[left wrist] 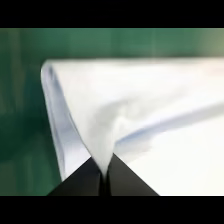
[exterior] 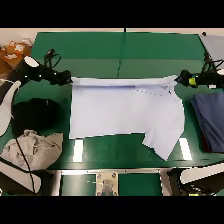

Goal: Fold the shirts.

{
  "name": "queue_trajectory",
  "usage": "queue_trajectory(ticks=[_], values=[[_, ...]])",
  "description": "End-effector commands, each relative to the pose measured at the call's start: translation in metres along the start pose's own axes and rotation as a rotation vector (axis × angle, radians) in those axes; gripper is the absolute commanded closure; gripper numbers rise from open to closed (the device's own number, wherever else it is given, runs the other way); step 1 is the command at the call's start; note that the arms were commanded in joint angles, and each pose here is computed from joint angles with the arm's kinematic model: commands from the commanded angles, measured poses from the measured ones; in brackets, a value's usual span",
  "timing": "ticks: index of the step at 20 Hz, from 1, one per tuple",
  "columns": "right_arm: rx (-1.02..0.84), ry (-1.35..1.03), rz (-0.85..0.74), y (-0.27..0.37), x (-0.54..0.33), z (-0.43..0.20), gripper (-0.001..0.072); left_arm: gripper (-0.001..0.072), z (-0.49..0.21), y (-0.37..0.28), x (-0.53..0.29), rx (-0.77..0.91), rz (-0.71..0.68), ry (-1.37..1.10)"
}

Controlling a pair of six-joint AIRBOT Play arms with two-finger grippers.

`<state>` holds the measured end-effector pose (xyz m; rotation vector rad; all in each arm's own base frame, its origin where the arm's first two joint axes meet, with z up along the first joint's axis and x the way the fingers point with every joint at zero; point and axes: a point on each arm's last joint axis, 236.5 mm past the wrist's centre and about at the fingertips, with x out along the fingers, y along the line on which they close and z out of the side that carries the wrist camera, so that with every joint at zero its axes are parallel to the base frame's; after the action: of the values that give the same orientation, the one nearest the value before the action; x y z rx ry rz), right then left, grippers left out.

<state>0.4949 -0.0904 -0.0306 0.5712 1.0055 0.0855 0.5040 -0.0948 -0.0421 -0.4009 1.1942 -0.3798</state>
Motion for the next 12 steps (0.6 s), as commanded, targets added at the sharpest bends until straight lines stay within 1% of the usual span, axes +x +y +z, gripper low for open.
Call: queue_trajectory(ticks=[1, 4, 7, 8, 9, 10, 11, 12], values=[[0.006, 0.121, -0.078, -0.029, -0.005, -0.056, 0.0698, 0.0680, -0.053, 0.012, 0.013, -0.038, 0.027, 0.173], [0.037, 0.154, -0.081, -0.034, 0.005, -0.078, 0.0697, 0.0680, -0.062, 0.013, 0.027, -0.041, 0.039, 0.170], [0.042, 0.160, -0.086, -0.035, 0.009, -0.084, 0.0694, 0.0680, -0.063, 0.006, 0.031, -0.027, 0.035, 0.170], [0.038, 0.161, -0.082, -0.033, 0.007, -0.082, 0.0672, 0.0676, -0.066, 0.005, 0.030, -0.035, 0.032, 0.182], [0.033, 0.167, -0.072, -0.030, 0.002, -0.078, 0.0457, 0.0398, -0.070, 0.002, 0.027, -0.035, 0.023, 0.208], [0.031, 0.190, -0.060, -0.027, -0.006, -0.076, 0.0339, 0.0106, -0.073, -0.003, 0.022, -0.055, 0.016, 0.241], [0.043, 0.230, -0.069, -0.026, -0.019, -0.076, 0.0338, 0.0087, -0.077, -0.010, 0.012, -0.060, 0.004, 0.282], [0.064, 0.272, -0.104, -0.031, -0.034, -0.078, 0.0339, 0.0087, -0.078, -0.017, 0.002, -0.051, -0.010, 0.314]])
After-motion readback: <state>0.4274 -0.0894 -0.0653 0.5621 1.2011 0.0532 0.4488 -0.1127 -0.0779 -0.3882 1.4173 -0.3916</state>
